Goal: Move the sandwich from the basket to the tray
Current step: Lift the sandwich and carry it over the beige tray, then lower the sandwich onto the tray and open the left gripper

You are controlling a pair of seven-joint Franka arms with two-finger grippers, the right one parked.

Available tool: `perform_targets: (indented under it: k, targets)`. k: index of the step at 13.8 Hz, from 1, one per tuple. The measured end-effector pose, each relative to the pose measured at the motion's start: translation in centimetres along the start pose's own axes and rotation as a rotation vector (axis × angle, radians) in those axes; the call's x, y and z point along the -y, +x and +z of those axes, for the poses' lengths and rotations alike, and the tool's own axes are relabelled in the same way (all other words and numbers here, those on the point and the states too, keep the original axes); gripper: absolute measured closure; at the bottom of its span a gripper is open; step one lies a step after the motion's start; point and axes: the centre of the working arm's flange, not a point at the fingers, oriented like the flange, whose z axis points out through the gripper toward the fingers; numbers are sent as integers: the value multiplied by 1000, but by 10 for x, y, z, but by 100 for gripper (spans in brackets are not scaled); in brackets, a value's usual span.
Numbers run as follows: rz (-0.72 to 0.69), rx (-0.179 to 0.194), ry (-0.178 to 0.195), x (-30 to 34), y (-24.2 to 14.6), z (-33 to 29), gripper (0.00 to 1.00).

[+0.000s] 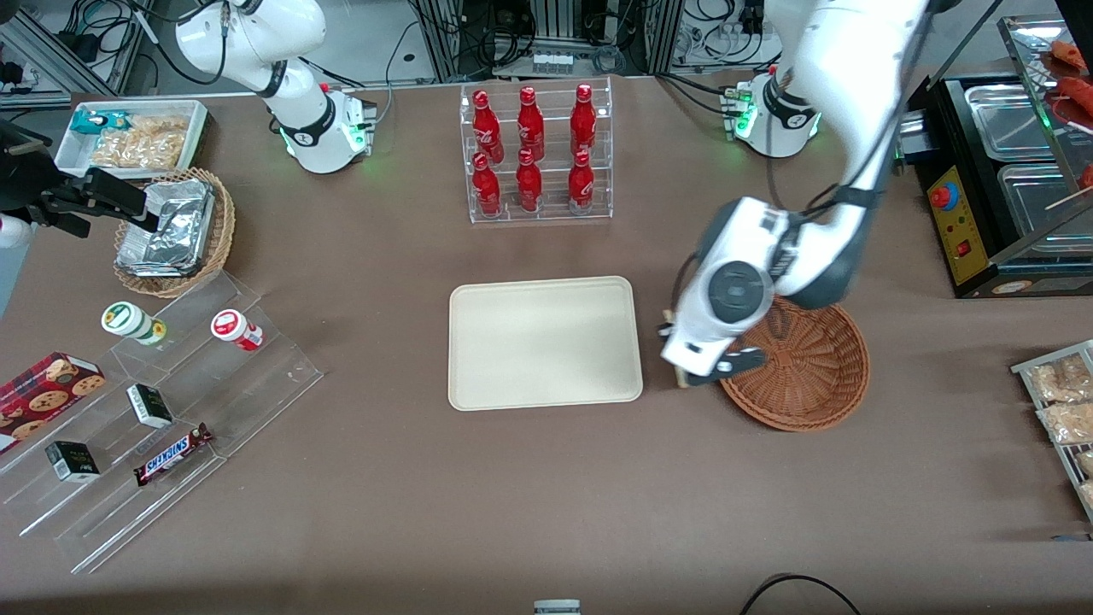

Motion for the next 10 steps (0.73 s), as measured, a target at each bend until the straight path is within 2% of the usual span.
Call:
perform_targets:
  k: [4,7,10]
  targets:
    - [4,-19,0,-67,-33,15,85]
    - [16,-66,-56,-108,-49,28,85]
    - [21,-86,-78,-143,-77,44,85]
